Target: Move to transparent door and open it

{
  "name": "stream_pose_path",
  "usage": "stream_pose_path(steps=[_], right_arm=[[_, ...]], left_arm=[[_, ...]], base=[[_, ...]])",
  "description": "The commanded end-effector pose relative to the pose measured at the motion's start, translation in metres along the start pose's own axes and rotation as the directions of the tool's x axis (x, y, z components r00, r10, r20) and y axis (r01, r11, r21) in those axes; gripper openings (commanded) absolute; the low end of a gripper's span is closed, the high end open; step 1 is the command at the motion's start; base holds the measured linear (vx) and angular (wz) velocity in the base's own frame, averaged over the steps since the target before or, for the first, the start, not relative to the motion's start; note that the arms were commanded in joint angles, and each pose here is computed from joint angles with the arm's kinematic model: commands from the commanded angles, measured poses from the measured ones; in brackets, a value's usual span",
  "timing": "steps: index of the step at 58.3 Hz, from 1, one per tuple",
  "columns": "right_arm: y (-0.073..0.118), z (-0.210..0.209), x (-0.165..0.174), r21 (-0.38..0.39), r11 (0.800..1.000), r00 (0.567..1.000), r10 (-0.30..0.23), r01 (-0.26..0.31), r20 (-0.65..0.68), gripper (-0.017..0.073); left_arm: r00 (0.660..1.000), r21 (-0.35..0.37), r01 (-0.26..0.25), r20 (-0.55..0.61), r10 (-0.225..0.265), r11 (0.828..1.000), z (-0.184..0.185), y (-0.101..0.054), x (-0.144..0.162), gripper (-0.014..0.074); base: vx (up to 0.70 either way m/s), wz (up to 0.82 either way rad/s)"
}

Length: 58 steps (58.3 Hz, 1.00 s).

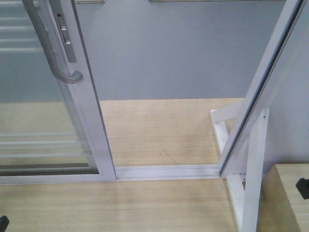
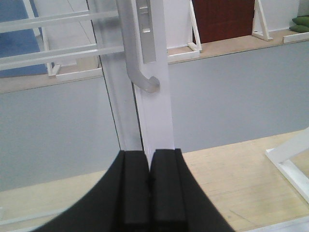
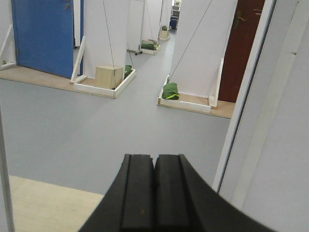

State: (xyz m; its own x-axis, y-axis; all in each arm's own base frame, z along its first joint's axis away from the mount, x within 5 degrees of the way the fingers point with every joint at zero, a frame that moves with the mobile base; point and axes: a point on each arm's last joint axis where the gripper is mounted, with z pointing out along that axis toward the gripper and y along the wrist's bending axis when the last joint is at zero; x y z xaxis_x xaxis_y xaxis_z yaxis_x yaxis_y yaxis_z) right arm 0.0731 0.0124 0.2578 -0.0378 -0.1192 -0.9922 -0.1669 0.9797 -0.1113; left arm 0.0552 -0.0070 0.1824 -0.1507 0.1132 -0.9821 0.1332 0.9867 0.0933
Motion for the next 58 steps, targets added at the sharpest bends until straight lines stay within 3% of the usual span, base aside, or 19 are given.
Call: stream_pose_path(steps=[1, 10, 19, 58], right_arm=[[-0.003, -0.009, -0.008, 0.032, 0.999, 0.994, 0.004, -0.008, 0.108, 0.0001], [0.002, -0.017, 0.030, 0.031, 0.998, 0.992, 0.042, -0.047, 0.121, 0.0001], [0.005, -0.015, 0.061, 0.028, 0.998, 0.996, 0.047, -0.050, 0.082, 0.0001], [0.005, -0.014, 0.062, 0.027, 0.999, 0.997, 0.043, -0.044, 0.060, 0.0001]], left_arm=[[0.997, -0.002, 0.004, 0.083, -0.004, 1.000, -0.001, 0.000, -0.005, 0.0076], [0.997, -0.002, 0.004, 0.083, -0.004, 1.000, -0.001, 0.000, -0.005, 0.0076], [0.997, -0.002, 0.004, 0.083, -0.004, 1.000, -0.001, 0.000, -0.005, 0.0076], [0.997, -0.002, 0.004, 0.083, -0.004, 1.000, -0.001, 0.000, -0.005, 0.0076]], base=[[0.00, 0.00], [0.00, 0.00], [0.00, 0.00], [0.00, 0.00]])
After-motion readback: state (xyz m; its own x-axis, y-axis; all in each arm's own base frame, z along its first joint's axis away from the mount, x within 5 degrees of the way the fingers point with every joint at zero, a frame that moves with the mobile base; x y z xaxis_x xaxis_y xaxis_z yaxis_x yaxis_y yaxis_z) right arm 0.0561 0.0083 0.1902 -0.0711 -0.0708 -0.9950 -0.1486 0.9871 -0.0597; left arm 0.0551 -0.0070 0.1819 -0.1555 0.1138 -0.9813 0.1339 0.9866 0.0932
